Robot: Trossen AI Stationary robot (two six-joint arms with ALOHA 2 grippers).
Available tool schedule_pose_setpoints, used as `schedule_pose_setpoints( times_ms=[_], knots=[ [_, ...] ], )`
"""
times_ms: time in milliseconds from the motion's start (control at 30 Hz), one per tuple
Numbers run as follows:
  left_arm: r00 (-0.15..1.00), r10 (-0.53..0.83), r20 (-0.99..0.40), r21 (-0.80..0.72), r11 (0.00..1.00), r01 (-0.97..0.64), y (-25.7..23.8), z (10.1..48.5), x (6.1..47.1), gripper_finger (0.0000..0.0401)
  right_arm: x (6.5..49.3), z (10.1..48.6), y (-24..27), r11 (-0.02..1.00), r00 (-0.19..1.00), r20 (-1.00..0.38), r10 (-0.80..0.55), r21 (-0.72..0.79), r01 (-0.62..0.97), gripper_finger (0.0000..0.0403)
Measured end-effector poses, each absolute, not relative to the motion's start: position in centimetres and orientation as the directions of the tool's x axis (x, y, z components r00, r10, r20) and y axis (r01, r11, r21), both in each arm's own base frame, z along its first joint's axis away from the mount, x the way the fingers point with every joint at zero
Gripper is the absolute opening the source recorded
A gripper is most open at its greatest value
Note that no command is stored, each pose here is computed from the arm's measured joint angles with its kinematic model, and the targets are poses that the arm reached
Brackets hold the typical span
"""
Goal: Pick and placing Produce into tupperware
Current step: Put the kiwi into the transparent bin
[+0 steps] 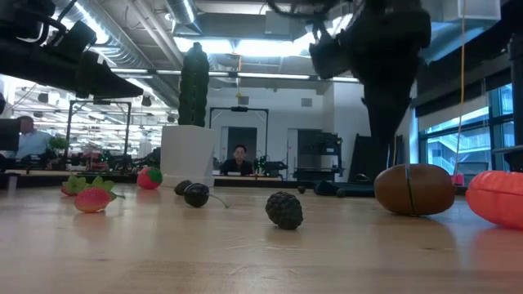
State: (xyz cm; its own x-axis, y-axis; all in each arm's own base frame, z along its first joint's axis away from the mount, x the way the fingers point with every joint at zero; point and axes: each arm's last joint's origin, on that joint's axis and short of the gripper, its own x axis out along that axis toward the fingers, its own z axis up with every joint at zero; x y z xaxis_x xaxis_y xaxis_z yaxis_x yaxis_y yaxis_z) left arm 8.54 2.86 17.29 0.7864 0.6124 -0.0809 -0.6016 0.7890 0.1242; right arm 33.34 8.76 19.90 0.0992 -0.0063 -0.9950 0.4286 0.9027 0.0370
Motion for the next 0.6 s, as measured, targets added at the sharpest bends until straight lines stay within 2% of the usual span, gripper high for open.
schedule_pose_setpoints(
  times_ms=[367, 600],
  knots=[
    [0.786, 0.613, -0.081, 0.124, 0.789, -0.602, 2.9, 17.3, 8.5, 0.0208, 33.9, 16.2, 10.2, 0.918, -0.026, -0.999, 0.019, 0.007, 0.396, 0.0397],
    [0.786, 0.612, -0.082, 0.124, 0.789, -0.602, 2.9, 17.3, 8.5, 0.0208, 34.2, 14.7, 10.4, 0.929, -0.048, -0.999, 0.015, -0.004, 0.370, 0.0397]
  ],
)
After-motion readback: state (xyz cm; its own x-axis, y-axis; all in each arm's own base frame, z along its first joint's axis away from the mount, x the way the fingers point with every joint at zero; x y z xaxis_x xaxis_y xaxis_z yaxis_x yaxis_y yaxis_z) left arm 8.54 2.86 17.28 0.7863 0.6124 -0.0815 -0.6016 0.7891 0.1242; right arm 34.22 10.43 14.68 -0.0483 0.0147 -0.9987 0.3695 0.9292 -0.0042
